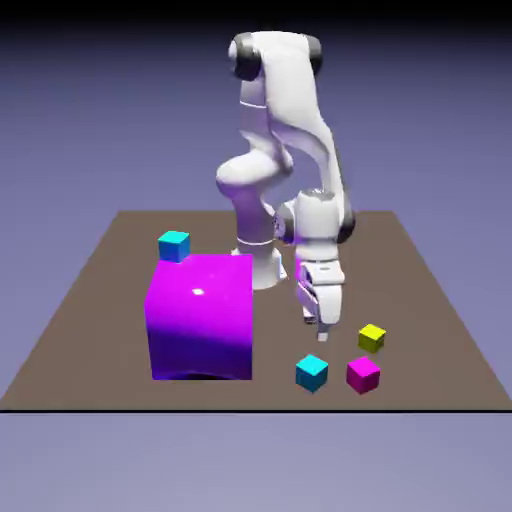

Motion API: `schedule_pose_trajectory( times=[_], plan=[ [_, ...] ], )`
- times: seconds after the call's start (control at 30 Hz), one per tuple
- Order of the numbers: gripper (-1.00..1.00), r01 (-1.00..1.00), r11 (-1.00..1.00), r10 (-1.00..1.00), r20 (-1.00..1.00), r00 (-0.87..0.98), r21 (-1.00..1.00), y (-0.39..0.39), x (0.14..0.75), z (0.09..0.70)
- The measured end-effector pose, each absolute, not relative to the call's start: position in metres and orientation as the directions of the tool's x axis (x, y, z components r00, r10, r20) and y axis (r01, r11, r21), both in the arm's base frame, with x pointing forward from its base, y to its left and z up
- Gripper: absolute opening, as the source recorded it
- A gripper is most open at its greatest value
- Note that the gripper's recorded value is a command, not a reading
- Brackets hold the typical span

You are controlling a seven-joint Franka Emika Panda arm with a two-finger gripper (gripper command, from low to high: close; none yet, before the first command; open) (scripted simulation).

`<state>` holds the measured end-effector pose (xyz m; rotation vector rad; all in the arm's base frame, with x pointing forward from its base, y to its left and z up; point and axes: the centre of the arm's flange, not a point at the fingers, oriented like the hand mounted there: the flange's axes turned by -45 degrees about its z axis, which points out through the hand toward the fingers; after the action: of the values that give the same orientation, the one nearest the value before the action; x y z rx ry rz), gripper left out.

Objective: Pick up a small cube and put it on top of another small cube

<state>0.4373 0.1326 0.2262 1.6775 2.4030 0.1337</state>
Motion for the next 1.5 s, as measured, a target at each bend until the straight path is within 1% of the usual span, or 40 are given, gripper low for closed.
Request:
schedule_pose_trajectory(
  times=[0.13, 0.27, 0.33, 0.53, 0.57, 0.63, 0.87, 0.93, 1.17, 1.33, 1.5],
  plan=[
    [0.00, 0.826, 0.554, 0.825, -0.204, -0.527, 0.106, 0.143, 0.436, 0.206],
    [0.00, 0.689, 0.725, 0.664, -0.271, -0.697, 0.001, 0.152, 0.436, 0.190],
    [0.00, 0.688, 0.726, 0.662, -0.271, -0.699, 0.000, 0.152, 0.436, 0.189],
    [0.00, 0.687, 0.727, 0.660, -0.276, -0.699, 0.000, 0.144, 0.445, 0.132],
    [-1.00, 0.688, 0.726, 0.662, -0.271, -0.699, 0.000, 0.143, 0.445, 0.121],
    [-1.00, 0.688, 0.726, 0.662, -0.271, -0.699, 0.000, 0.143, 0.445, 0.121],
    [-1.00, 0.689, 0.724, 0.664, -0.270, -0.697, 0.001, 0.152, 0.436, 0.190],
    [-1.00, 0.751, 0.659, 0.736, -0.244, -0.632, 0.042, 0.160, 0.453, 0.205],
    [-1.00, 0.948, 0.318, 0.941, -0.131, -0.311, 0.032, 0.090, 0.468, 0.273],
    [-1.00, 0.998, 0.067, 0.993, -0.101, -0.065, 0.019, 0.040, 0.464, 0.330],
    [-1.00, 0.980, -0.200, 0.974, -0.109, 0.201, 0.016, -0.022, 0.444, 0.389]
  ],
)
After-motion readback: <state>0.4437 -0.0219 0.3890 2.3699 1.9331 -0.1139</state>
